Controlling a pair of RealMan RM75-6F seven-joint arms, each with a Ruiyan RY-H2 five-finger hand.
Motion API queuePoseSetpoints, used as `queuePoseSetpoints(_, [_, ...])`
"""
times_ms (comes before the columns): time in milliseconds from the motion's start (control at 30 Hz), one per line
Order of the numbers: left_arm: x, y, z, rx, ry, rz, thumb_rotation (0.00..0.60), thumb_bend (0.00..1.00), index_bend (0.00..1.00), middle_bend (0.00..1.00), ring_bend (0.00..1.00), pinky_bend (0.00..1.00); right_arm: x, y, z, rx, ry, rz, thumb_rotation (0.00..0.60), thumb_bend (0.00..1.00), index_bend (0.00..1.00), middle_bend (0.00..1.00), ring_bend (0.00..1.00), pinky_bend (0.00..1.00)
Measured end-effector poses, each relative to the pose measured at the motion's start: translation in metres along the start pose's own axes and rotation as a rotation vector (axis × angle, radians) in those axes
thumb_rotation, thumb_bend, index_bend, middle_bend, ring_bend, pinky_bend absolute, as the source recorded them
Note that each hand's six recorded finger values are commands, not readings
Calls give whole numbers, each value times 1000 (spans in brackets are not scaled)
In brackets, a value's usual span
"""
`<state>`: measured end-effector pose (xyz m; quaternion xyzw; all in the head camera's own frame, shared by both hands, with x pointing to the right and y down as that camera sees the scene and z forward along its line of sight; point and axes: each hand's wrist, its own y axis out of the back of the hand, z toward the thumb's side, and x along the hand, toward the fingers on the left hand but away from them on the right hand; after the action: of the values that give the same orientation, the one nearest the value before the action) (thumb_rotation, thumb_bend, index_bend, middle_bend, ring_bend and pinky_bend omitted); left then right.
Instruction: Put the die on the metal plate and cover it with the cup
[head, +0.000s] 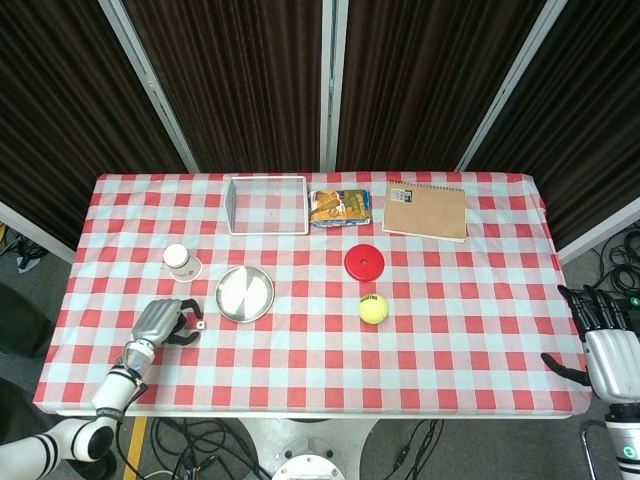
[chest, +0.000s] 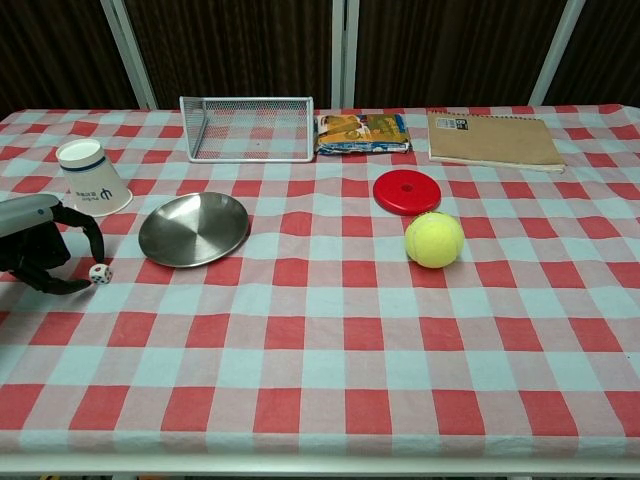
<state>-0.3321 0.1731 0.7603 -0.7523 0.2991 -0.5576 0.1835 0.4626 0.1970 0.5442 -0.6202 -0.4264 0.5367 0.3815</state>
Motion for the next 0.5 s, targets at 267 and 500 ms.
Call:
queuePoseSetpoints(267, [5,-5,1,-15,0,4,600,356,537,979,943,1000,1,-2,-3,-4,-7,6,600,30,15,157,0,75])
queuePoseSetpoints(500, [10,1,10,-33,-29,21,600,394,553,979,944,1000,1,0,-2,1,-5,1,600,30,15,157,0,76])
